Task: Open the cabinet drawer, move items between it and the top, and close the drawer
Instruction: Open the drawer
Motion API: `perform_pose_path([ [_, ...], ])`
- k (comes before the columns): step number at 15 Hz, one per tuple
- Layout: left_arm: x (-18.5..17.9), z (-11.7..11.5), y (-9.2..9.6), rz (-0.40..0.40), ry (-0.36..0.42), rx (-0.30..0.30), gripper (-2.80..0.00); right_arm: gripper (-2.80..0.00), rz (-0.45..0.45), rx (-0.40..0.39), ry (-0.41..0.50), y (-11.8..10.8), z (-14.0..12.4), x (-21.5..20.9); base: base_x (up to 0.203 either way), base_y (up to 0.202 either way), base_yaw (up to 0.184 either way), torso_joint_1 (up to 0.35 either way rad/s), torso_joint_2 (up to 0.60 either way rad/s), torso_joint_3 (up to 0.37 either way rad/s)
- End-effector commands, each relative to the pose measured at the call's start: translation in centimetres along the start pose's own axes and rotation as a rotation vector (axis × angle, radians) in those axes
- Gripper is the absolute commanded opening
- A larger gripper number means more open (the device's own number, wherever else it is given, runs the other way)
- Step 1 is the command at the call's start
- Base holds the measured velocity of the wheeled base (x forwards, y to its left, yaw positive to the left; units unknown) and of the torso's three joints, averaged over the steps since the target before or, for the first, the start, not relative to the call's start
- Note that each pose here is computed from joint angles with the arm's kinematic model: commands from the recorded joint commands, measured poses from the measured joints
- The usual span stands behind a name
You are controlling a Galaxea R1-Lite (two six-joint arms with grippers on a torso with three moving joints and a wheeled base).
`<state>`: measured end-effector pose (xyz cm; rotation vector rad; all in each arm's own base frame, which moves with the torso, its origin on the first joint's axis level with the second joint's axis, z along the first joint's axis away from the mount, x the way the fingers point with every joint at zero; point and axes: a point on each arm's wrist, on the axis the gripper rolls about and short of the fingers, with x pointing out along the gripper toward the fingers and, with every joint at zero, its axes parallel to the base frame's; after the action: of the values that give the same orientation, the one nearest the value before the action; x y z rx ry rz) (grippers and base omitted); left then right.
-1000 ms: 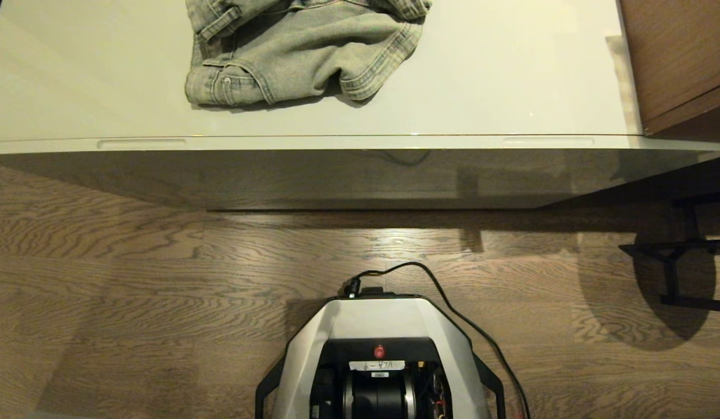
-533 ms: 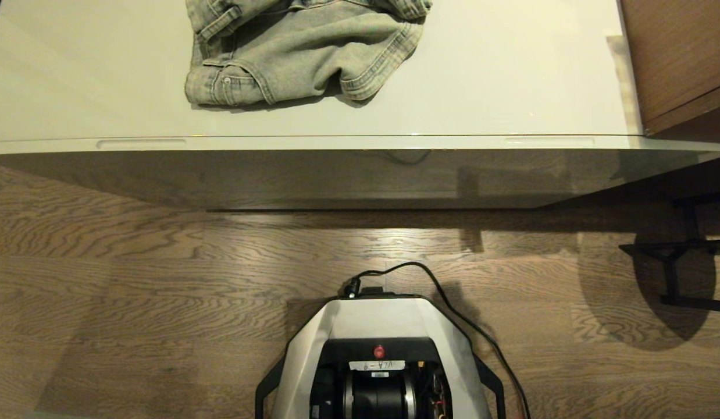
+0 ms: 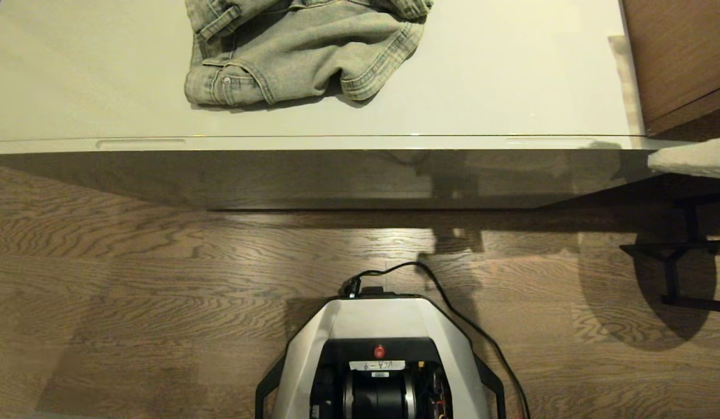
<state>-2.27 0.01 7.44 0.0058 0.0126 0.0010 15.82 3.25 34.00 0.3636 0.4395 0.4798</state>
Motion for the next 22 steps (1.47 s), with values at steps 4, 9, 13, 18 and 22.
perform_pose_path([
  [4,0.0,0.0,0.0,0.000,0.000,0.000,-2.80,-2.80,-0.112,-0.151,-0.074,2.2,0.1,8.2,0.000,0.000,0.000,0.000,0.00,0.000],
  [9,0.0,0.0,0.0,0.000,0.000,0.000,-2.80,-2.80,-0.157,-0.158,-0.183,1.5,-0.1,11.0,0.000,0.000,0.000,0.000,0.00,0.000],
  [13,0.0,0.0,0.0,0.000,0.001,0.000,-2.80,-2.80,-0.251,-0.169,-0.230,1.2,0.1,11.8,0.000,0.000,0.000,0.000,0.00,0.000],
  [18,0.0,0.0,0.0,0.000,0.000,0.000,-2.80,-2.80,-0.255,-0.181,-0.252,0.8,-0.1,12.6,0.000,0.000,0.000,0.000,0.00,0.000],
  [22,0.0,0.0,0.0,0.000,0.001,0.000,-2.80,-2.80,-0.283,-0.179,-0.209,0.2,-1.0,13.8,0.000,0.000,0.000,0.000,0.00,0.000],
])
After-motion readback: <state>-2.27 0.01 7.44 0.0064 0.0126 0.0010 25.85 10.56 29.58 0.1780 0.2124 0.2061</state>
